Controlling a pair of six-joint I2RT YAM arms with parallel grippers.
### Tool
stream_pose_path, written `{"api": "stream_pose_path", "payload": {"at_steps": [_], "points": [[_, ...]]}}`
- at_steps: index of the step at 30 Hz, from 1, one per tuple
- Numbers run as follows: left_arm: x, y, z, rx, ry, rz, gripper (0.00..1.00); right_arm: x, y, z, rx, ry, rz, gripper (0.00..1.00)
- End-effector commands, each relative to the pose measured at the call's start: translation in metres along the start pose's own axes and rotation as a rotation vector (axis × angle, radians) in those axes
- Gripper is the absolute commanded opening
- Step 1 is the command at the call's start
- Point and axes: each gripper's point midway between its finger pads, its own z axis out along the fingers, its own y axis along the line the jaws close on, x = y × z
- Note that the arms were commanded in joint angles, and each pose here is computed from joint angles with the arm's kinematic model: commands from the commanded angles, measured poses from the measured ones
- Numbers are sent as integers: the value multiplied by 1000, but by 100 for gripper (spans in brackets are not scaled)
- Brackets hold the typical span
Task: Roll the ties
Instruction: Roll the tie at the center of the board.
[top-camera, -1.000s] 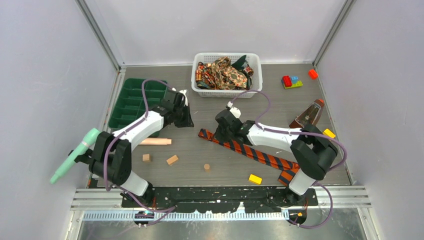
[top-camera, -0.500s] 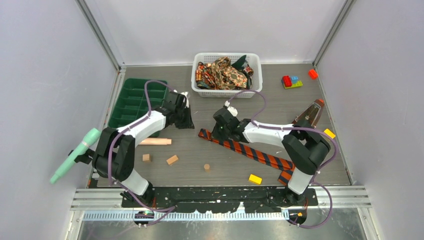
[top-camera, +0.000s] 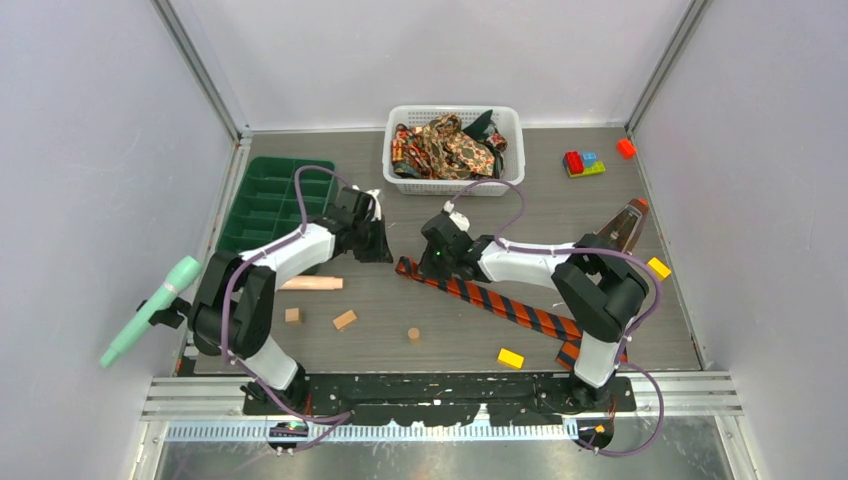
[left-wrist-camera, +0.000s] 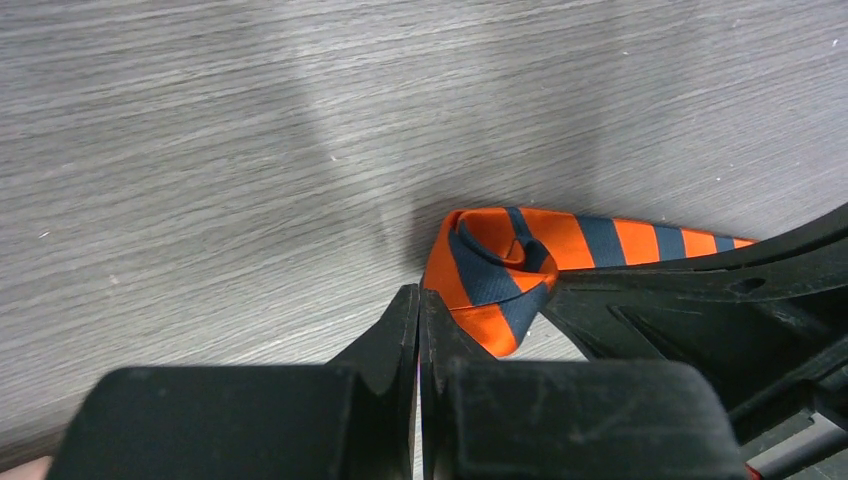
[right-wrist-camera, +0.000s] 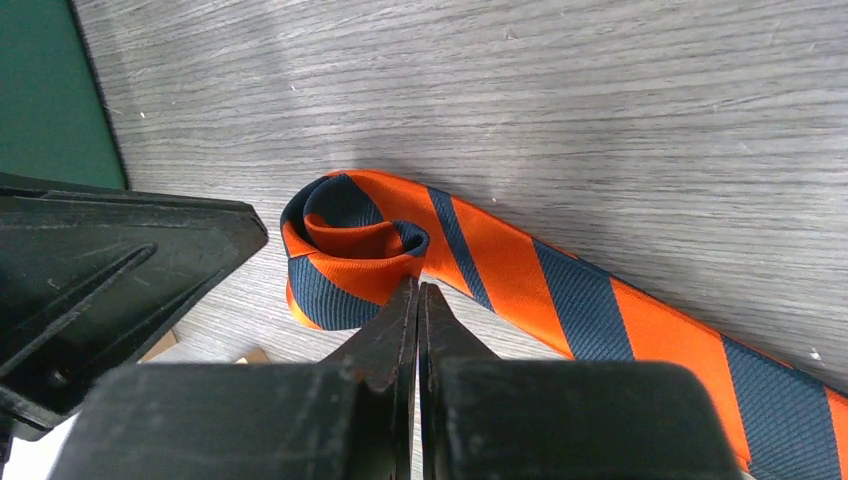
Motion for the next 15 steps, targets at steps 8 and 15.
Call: {"api": "stream_pose_path", "payload": {"at_steps": [8, 15], "points": [[-1, -26, 7, 83, -11, 40, 0, -19, 21, 5, -59, -21, -2, 2], [2, -29, 9, 92, 1, 47, 0, -19, 20, 11, -56, -6, 1, 2]]}}
